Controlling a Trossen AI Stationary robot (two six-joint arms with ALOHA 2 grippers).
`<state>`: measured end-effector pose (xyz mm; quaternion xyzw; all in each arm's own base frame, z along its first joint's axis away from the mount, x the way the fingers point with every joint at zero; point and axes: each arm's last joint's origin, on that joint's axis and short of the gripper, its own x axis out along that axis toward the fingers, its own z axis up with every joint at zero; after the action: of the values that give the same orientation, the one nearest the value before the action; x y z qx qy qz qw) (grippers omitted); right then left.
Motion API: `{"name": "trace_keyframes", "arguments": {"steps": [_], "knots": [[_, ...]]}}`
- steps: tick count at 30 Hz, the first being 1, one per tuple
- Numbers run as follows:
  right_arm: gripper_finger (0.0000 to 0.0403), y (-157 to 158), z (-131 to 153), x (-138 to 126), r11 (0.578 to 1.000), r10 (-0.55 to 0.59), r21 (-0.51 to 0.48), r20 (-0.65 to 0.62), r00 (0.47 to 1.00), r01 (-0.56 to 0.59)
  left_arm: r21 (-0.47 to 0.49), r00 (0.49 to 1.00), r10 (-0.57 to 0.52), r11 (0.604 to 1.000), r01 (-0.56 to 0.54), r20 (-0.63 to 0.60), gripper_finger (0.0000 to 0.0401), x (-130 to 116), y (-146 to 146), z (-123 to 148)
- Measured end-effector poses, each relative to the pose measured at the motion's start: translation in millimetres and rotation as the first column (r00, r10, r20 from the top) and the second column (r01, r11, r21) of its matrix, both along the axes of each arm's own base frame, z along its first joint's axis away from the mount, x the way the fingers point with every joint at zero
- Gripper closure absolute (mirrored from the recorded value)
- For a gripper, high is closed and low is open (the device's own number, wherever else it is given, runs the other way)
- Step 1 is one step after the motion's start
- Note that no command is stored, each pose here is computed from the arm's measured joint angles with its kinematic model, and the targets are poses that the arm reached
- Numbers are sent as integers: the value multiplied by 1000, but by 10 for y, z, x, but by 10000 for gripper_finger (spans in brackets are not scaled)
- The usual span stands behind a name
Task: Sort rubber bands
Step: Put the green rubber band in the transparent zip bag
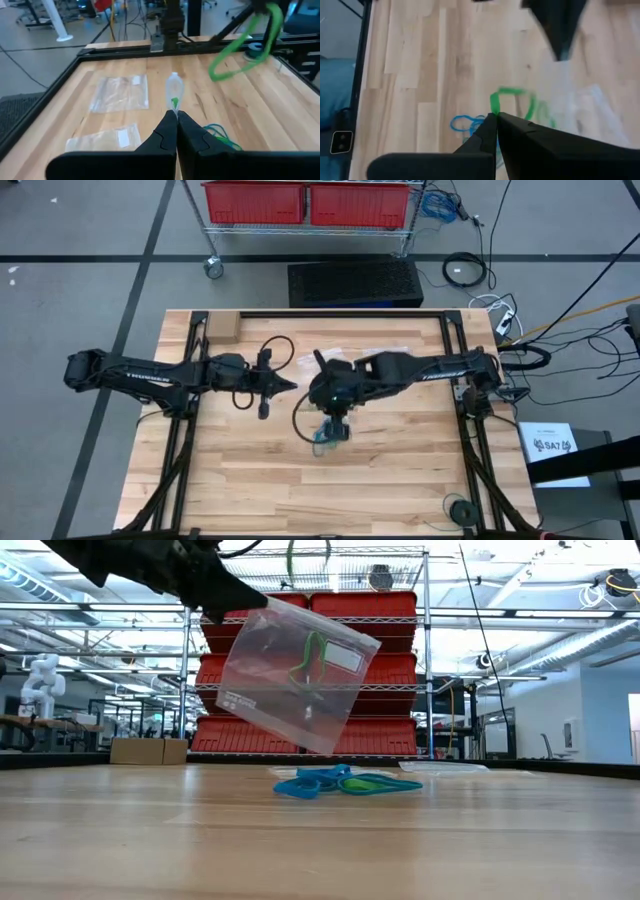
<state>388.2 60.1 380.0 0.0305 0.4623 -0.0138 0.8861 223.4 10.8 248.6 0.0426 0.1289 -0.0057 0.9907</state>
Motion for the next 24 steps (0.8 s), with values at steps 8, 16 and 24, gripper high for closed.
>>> {"name": "trace_keyframes", "arguments": {"steps": [8, 16, 24], "knots": [[403, -165, 12, -25, 999, -46, -24, -36, 998, 45, 29, 998, -64, 998, 63, 19, 401, 6, -54, 18], [403, -207, 11, -23, 997, -73, -42, -35, 997, 72, 24, 995, -101, 995, 101, 23, 401, 6, -77, 21], [403, -210, 105, -91, 995, -95, -21, -7, 995, 95, 29, 995, -103, 994, 102, 20, 401, 5, -76, 18]]}}
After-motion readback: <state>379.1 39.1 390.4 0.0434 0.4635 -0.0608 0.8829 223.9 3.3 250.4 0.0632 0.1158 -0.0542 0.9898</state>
